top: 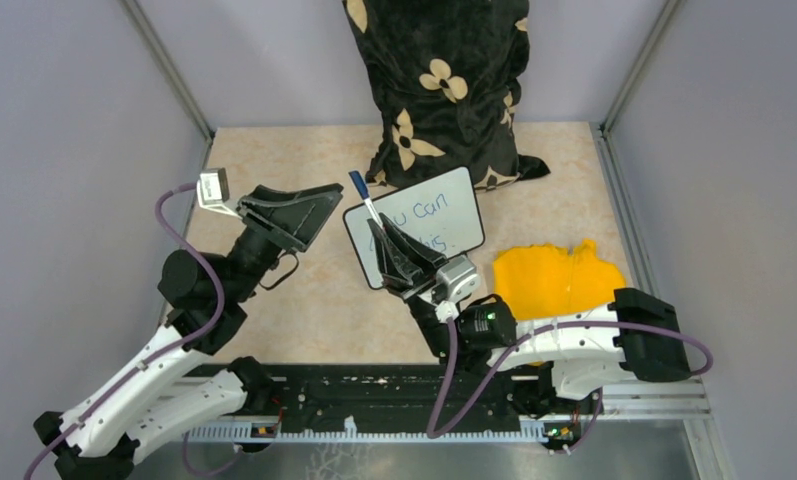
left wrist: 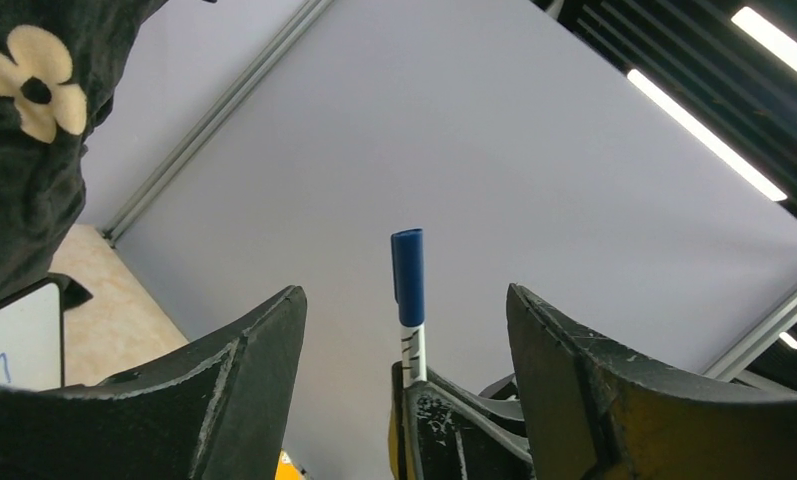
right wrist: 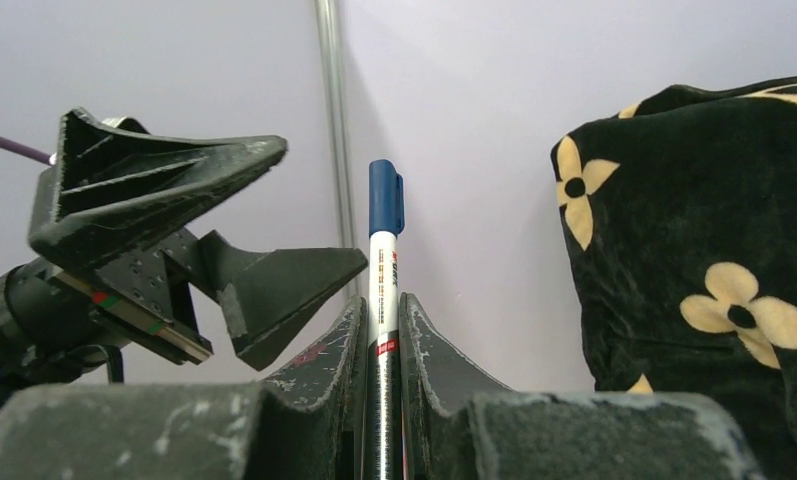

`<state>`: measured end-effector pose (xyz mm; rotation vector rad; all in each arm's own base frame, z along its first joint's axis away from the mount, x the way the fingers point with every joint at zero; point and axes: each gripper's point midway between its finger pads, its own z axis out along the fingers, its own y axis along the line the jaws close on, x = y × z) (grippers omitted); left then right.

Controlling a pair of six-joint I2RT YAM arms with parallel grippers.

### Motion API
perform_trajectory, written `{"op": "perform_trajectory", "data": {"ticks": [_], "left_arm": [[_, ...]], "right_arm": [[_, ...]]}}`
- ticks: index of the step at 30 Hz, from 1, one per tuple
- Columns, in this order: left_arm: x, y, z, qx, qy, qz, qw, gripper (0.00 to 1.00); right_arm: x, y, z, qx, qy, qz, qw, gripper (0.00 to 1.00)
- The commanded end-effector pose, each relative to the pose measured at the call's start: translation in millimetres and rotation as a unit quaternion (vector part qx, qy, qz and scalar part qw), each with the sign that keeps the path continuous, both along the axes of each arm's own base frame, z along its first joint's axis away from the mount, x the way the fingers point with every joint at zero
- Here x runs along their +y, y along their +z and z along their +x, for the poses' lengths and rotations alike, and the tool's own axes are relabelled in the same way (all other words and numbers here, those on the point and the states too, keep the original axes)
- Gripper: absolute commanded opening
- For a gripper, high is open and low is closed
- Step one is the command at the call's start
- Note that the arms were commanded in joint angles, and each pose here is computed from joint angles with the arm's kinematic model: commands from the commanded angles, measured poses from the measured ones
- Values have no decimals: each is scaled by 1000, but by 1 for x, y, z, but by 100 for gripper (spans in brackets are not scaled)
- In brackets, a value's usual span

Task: Write a sentence on the whiteboard
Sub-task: Close the whiteboard marker at the center of the board.

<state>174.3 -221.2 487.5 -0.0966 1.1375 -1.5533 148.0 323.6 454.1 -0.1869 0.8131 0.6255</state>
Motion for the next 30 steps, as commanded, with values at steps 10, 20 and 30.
{"op": "perform_trajectory", "data": {"ticks": [10,20,30], "left_arm": [[-5,10,3,-29,15,27,999,67],[-12,8,-6,-46,-11,41,998,42],[-26,-13,-13,-36,-50,75,995,0]], "right_arm": [[8,7,-14,-8,43,1,999,0],[11,5,-13,-7,41,-7,999,0],[9,5,-8,-3,21,-6,1000,0]]}}
